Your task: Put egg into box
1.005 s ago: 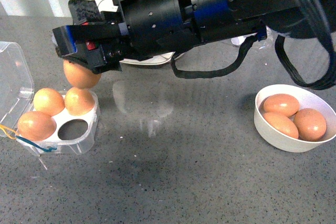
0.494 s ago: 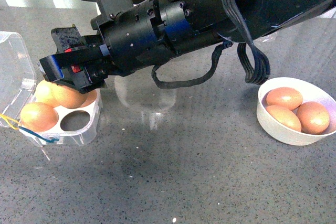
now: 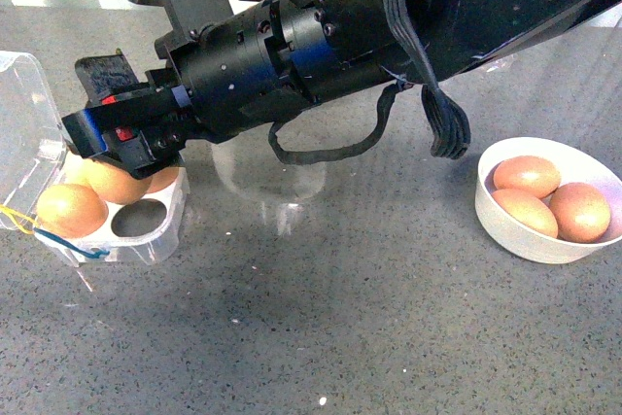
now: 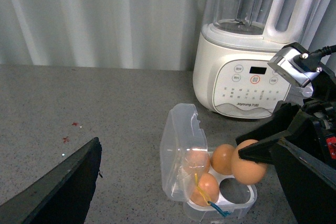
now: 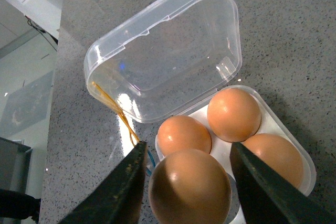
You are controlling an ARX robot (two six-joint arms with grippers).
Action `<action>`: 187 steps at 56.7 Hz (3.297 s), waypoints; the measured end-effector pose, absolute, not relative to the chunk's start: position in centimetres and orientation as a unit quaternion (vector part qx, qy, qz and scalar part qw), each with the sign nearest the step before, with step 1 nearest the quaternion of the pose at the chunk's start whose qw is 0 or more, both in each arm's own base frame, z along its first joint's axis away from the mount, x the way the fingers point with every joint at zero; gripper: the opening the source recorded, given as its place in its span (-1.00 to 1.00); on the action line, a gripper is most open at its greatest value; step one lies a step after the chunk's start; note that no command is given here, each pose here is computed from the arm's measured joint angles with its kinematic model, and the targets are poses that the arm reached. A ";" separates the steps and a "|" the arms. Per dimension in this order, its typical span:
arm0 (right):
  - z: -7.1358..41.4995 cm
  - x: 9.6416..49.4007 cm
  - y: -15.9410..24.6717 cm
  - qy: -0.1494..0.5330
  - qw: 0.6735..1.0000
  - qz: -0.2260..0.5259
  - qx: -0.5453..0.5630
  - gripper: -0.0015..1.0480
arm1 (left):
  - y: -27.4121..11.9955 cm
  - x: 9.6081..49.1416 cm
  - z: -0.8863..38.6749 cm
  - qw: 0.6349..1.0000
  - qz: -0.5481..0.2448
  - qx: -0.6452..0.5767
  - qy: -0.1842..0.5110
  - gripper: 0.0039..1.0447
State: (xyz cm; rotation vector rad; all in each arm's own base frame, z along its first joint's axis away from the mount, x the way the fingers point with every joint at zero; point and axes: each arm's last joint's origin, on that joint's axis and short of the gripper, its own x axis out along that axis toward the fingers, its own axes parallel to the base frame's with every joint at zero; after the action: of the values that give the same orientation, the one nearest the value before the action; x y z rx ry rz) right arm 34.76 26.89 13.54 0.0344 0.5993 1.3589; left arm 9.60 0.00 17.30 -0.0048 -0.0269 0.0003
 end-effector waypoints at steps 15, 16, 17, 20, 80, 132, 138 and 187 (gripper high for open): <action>14.1 34.1 26.0 0.258 0.739 0.621 0.036 0.90 | 0.0 9.6 17.3 1.000 0.000 -0.002 -0.013 0.87; 14.4 33.9 25.7 0.252 0.742 0.620 0.039 0.87 | 0.0 9.6 17.3 1.000 0.000 -0.002 -0.013 0.87; 14.6 33.8 25.5 0.246 0.745 0.618 0.041 0.85 | 0.0 9.6 17.3 1.000 0.000 -0.002 -0.013 0.87; 15.7 33.3 24.7 0.228 0.756 0.611 0.047 0.85 | 0.0 9.6 17.3 1.000 0.000 -0.002 -0.013 0.87; 16.0 19.3 3.5 0.011 1.000 0.000 -0.002 -0.94 | 0.0 9.6 17.3 1.000 0.000 -0.002 -0.013 0.87; 16.7 12.8 0.0 0.000 1.000 0.001 0.001 -0.94 | 0.0 9.6 17.3 1.000 0.000 -0.002 -0.013 0.87; 16.8 12.4 0.0 -0.002 1.000 0.001 0.000 -0.94 | 0.0 9.6 17.3 1.000 0.000 -0.002 -0.013 0.87; 16.5 9.8 0.0 -0.002 1.000 0.001 0.000 -0.94 | 0.0 9.6 17.3 1.000 0.000 -0.002 -0.013 0.87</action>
State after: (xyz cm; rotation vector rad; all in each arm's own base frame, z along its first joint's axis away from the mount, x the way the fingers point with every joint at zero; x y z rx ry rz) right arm 9.79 0.02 16.52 0.0006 -0.0032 0.0019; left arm 9.60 0.00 17.30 -0.0048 -0.0269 0.0007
